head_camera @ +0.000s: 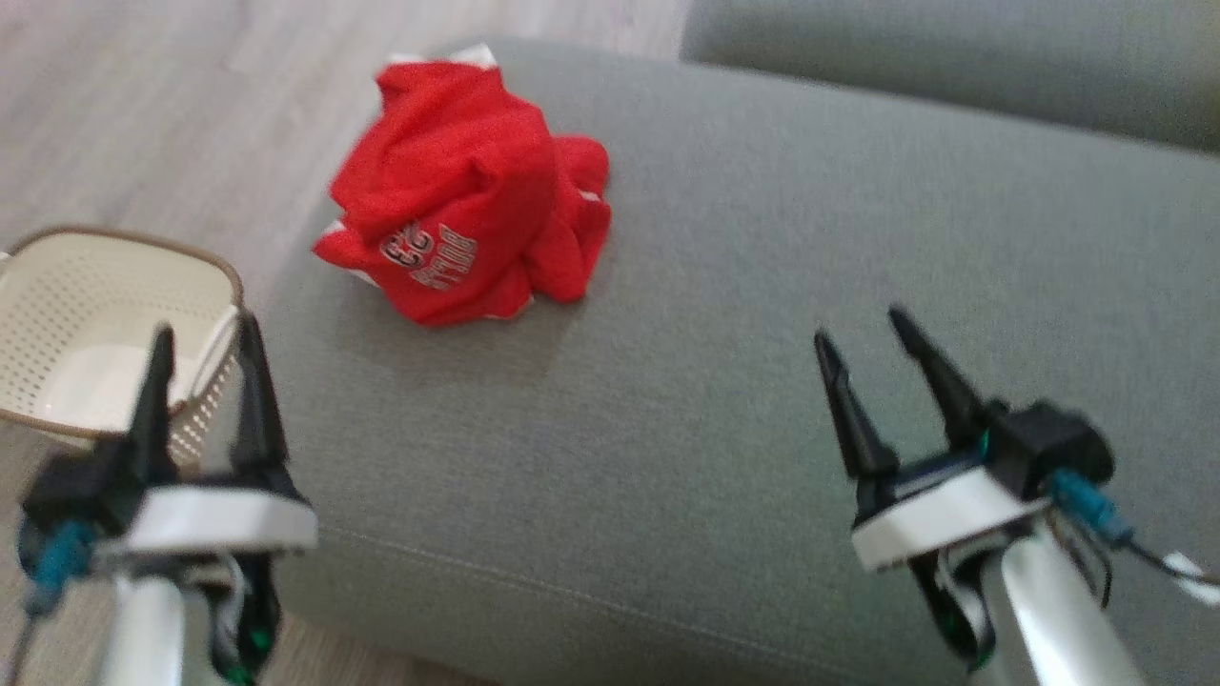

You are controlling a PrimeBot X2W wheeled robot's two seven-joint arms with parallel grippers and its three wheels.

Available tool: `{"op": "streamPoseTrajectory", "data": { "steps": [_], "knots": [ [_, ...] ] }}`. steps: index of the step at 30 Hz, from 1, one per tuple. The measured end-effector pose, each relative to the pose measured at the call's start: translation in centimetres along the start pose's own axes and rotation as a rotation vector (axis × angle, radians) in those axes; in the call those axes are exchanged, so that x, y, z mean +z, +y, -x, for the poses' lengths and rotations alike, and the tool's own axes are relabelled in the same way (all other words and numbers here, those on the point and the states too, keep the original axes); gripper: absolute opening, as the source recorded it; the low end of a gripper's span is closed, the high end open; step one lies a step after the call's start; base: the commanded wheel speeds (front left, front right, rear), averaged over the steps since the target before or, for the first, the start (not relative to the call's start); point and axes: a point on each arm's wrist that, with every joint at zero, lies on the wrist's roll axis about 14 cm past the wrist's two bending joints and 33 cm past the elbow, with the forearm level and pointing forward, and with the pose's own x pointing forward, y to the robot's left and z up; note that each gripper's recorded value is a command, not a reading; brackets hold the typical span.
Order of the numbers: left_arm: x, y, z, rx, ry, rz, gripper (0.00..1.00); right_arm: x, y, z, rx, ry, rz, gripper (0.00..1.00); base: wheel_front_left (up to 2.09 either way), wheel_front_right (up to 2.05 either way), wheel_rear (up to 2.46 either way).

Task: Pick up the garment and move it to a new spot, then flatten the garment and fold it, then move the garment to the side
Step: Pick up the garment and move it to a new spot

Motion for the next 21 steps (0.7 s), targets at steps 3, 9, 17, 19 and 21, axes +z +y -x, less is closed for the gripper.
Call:
{"op": "streamPoseTrajectory", "data": {
  "steps": [3, 9, 17, 19, 21],
  "knots": [
    [-0.4, -0.7, -3.0, -0.059, 0.012, -0.031, 1.0, 0.9, -1.6, -1.1, -0.025, -0.035, 0.018, 1.0, 0.0, 0.0, 0.0],
    [-3.8, -2.6, -10.0, -0.142, 0.206, -0.033, 1.0, 0.9, -5.6, -2.2, -0.102, -0.053, 0.047, 1.0, 0.0, 0.0, 0.0],
    [-9.0, -6.6, -17.2, -0.268, 0.476, -0.112, 1.0, -1.6, -10.2, -2.1, -0.197, -0.018, 0.054, 1.0, 0.0, 0.0, 0.0],
    [-11.6, -7.3, -17.4, -0.287, 0.58, -0.131, 1.0, -2.1, -11.0, -1.9, -0.215, -0.008, 0.055, 1.0, 0.0, 0.0, 0.0],
    [-13.9, -7.7, -17.3, -0.295, 0.669, -0.132, 1.0, -2.5, -11.8, -1.7, -0.231, 0.0, 0.059, 1.0, 0.0, 0.0, 0.0]
  ]
}}
